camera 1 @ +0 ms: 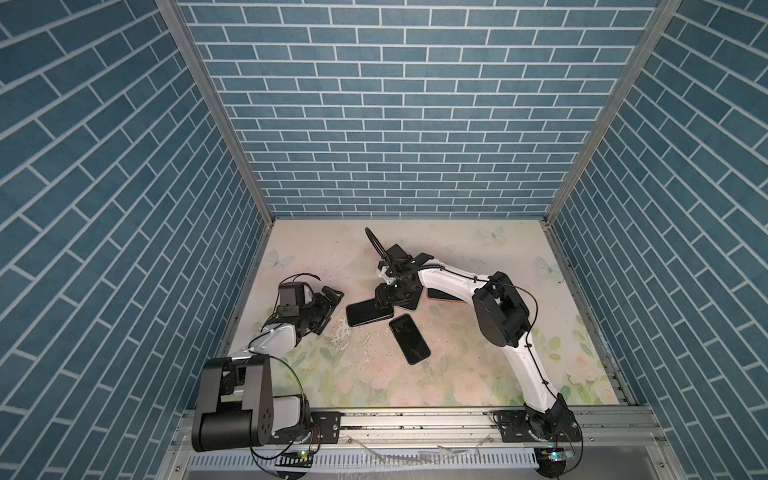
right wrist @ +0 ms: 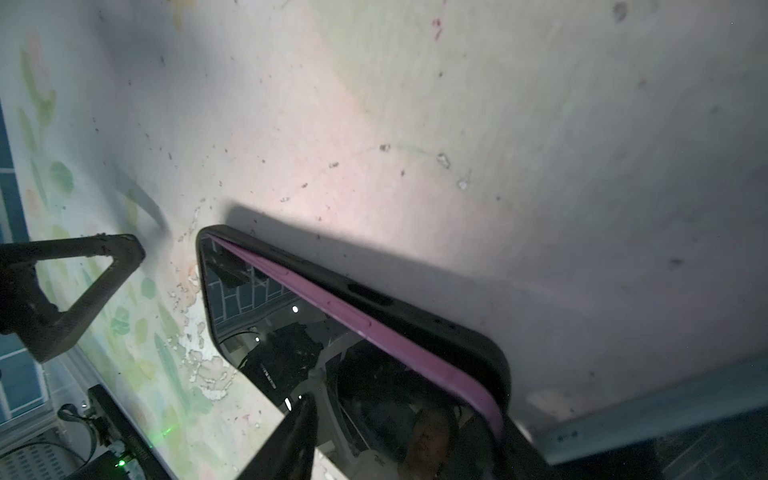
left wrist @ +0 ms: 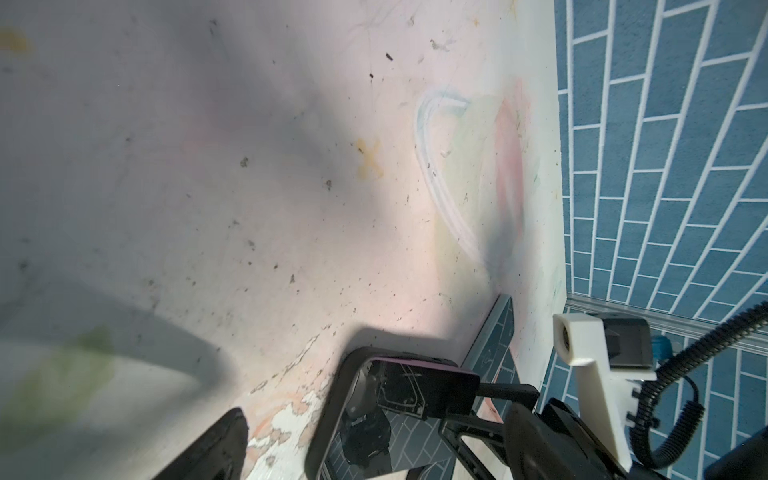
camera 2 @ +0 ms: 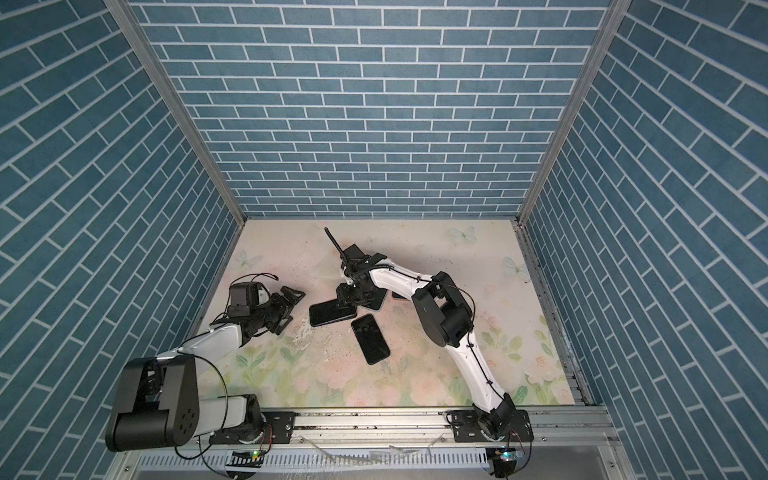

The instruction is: Put the phone into the phone case

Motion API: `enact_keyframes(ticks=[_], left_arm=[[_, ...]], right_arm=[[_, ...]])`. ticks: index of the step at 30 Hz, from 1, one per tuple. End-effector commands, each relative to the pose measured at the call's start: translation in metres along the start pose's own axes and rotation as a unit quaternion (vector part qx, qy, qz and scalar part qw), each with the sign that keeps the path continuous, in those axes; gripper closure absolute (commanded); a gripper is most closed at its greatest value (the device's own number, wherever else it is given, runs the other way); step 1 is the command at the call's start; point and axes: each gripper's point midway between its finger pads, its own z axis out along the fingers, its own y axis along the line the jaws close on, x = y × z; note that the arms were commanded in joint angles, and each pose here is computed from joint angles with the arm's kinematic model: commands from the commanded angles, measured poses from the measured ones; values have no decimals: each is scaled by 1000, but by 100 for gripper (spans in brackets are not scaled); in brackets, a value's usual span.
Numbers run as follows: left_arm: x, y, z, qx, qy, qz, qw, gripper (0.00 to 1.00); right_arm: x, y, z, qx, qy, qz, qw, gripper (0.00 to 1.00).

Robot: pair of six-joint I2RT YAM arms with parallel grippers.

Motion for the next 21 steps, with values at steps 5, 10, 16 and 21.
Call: enact_keyframes(ticks=[5,10,16,21], left_arm=[[9,7,-6,-19,9,12,1000,5],[10,6,-7,-26,11,24,999,5],[14,2,-3,-25,18,30,999,5],[17,-3,2,-24,25,41,999,5]], right_arm=[[12,-17,-19,84,16,-40,996,36],[17,-18,-20,93,22,-47,994,34],[25,-18,-12,80,30,-36,996,31],[26,-9,-18,58,20,-31,998,28]])
